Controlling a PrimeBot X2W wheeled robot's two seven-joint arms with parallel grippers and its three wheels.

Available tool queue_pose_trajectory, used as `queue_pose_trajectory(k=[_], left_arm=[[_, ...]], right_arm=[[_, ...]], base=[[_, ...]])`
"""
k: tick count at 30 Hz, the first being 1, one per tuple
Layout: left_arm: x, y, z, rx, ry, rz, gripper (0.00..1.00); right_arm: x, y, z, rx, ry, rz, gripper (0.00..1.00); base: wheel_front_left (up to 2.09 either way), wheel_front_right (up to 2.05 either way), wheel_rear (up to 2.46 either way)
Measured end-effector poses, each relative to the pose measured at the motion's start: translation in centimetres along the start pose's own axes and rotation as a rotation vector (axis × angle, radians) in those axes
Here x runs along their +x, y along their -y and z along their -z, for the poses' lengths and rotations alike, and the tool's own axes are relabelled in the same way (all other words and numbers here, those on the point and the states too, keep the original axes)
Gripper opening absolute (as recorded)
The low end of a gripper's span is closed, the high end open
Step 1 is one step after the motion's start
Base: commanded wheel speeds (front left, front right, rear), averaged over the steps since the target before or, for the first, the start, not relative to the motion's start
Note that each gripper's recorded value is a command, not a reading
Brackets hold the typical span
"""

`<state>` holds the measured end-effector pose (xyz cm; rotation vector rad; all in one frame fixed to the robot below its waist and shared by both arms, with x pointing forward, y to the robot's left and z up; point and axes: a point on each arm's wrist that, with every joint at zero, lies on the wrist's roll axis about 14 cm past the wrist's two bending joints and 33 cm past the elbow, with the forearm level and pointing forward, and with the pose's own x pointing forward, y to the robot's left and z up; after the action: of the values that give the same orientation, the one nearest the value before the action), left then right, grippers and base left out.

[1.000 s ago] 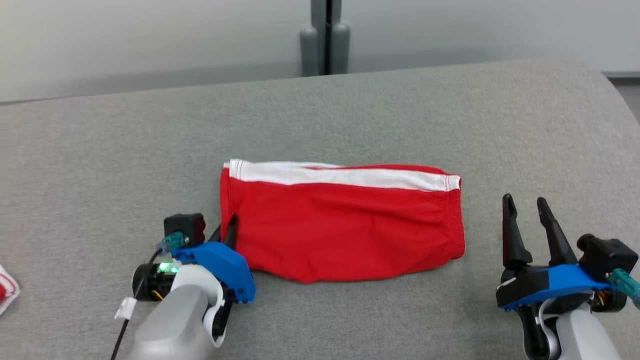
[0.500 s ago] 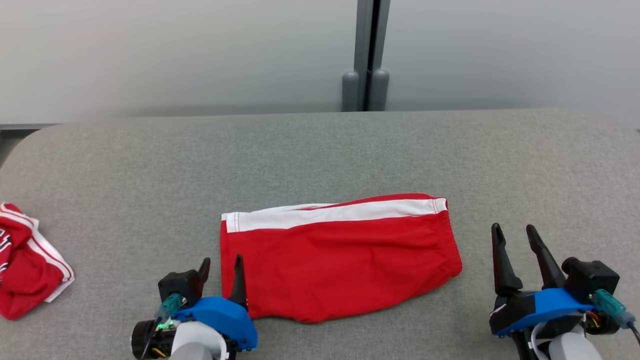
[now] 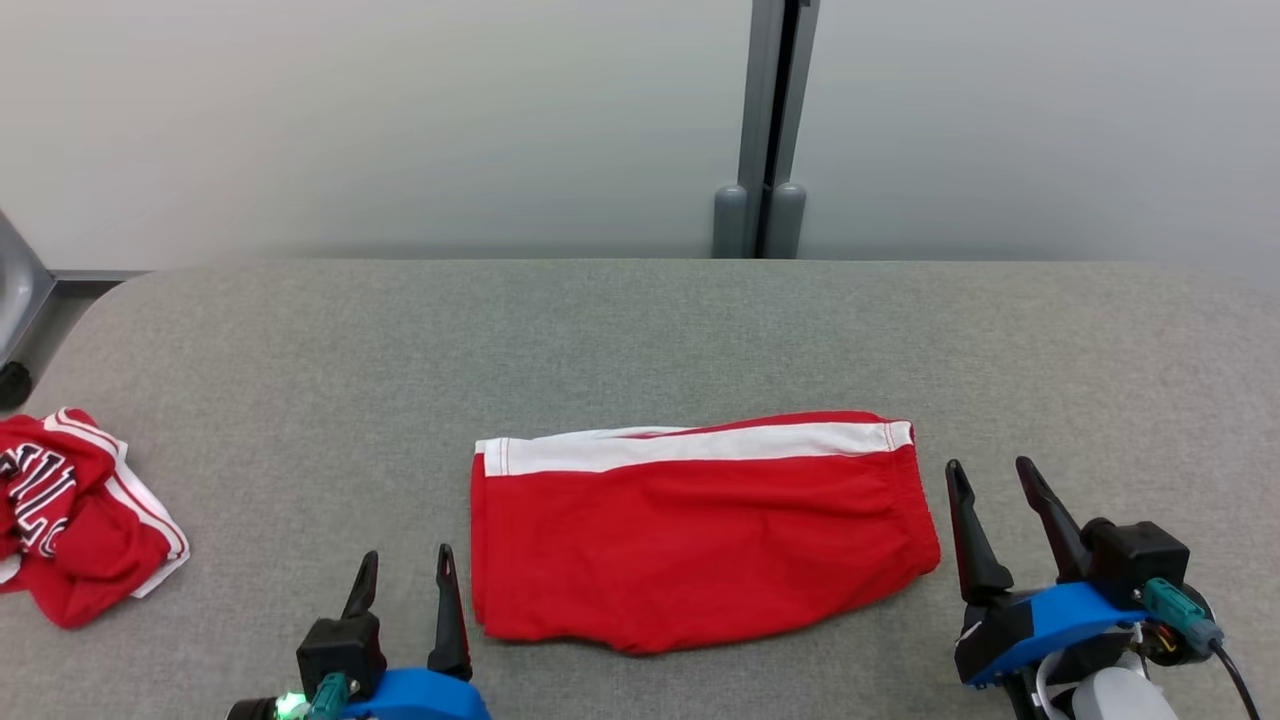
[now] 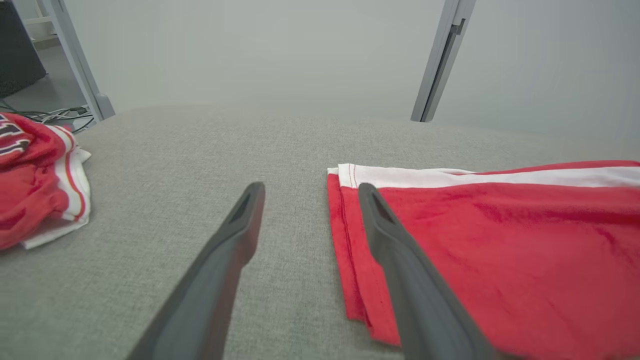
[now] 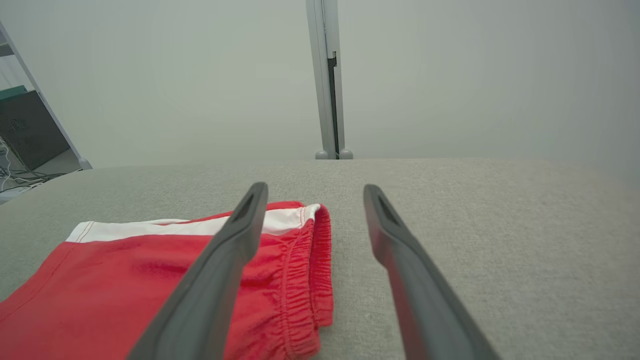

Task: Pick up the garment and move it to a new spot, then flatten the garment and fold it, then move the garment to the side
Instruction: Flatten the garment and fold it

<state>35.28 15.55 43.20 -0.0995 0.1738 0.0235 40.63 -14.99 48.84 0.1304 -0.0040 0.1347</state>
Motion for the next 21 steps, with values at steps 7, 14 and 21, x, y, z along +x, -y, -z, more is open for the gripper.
queue_pose_trajectory(k=[7, 14, 21], left_arm=[[0.0, -0.3, 1.0, 0.015, -0.028, 0.004, 1.00], [0.7, -1.0, 1.6, -0.001, -0.052, -0.021, 1.00], [1.0, -1.7, 2.3, -0.007, -0.079, -0.049, 1.00]], right_arm=[[2.0, -0.2, 2.6, -0.032, -0.085, -0.014, 1.00], [3.5, -0.6, 8.1, -0.046, -0.254, -0.031, 1.00], [3.0, -1.4, 12.6, -0.003, -0.395, -0.040, 1.00]], base=[[0.00, 0.00, 0.00], [0.00, 0.00, 0.00], [0.00, 0.00, 0.00]])
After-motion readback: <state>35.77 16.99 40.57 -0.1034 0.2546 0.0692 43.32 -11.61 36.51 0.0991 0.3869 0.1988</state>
